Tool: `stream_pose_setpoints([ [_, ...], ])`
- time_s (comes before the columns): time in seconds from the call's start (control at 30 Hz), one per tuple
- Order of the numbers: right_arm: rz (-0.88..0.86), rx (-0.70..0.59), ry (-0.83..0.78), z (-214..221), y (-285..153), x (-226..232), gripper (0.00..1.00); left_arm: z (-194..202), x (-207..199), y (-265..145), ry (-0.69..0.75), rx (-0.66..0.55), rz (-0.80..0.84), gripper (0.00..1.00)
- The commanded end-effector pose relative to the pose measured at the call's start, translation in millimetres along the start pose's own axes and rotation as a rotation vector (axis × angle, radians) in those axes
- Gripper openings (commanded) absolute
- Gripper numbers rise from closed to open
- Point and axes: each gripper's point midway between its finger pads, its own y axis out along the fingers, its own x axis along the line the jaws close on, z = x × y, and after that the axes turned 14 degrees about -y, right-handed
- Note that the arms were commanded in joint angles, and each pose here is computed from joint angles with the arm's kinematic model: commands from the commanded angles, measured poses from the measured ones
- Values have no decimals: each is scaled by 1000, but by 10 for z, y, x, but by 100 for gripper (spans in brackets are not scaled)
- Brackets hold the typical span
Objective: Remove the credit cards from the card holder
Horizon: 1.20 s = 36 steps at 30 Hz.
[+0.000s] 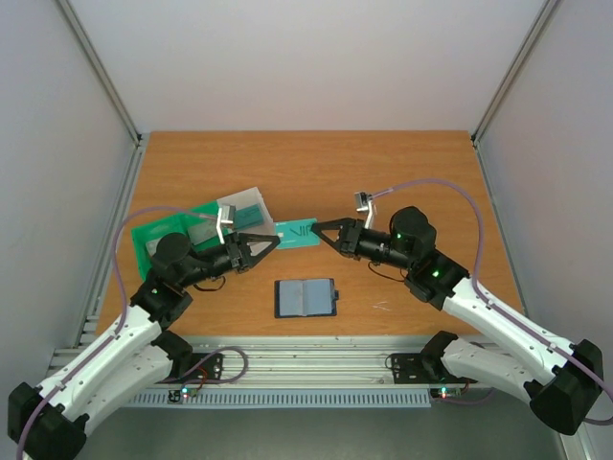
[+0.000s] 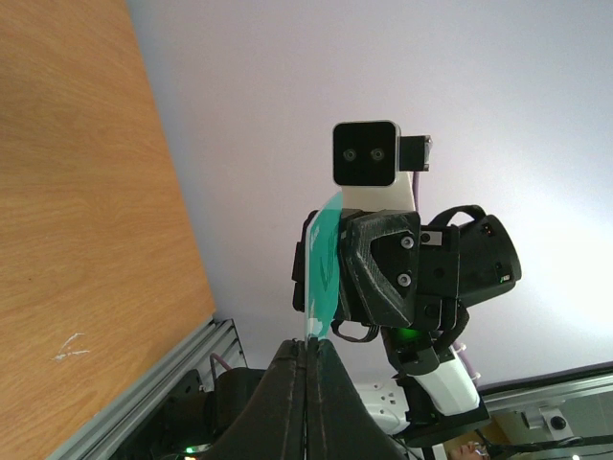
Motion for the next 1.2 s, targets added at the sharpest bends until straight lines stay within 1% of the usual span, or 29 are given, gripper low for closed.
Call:
stream_pose_setpoints([
  [0.0, 56, 12, -19, 63, -51, -98, 27, -34, -29, 0, 57, -20, 14, 1],
  [0.03, 81, 20, -18, 94, -72, -145, 35, -43, -14, -2, 58, -25, 1, 0],
  [0.07, 102, 27, -23, 117, -95, -184, 46, -57, 15, -6, 55, -33, -26, 0],
  [0.1, 117, 36, -29, 144, -119, -208, 53, -77, 45, -14, 77, -44, -58, 0],
  [0.2, 137, 70, -57, 221, -179, -229, 70, -148, 212, -54, 122, -83, -174, 0],
  [0.23, 143, 85, -62, 253, -200, -236, 75, -175, 309, -78, 114, -95, -228, 1],
  [0.33, 162, 113, -81, 326, -271, -257, 97, -292, 417, -110, 135, -131, -316, 0],
  [0.43, 190, 121, -94, 383, -358, -305, 98, -448, 542, -179, 134, -180, -417, 0],
  [0.57, 192, 135, -99, 459, -421, -329, 98, -725, 697, -352, 123, -281, -551, 0],
  [0.73, 200, 162, -127, 506, -477, -317, 99, -1081, 854, -551, 159, -392, -714, 0],
  [0.87, 214, 170, -147, 529, -547, -315, 98, -1332, 946, -609, 188, -434, -820, 0],
  [1.17, 218, 187, -184, 558, -635, -276, 99, -1857, 1221, -575, 162, -493, -947, 0],
])
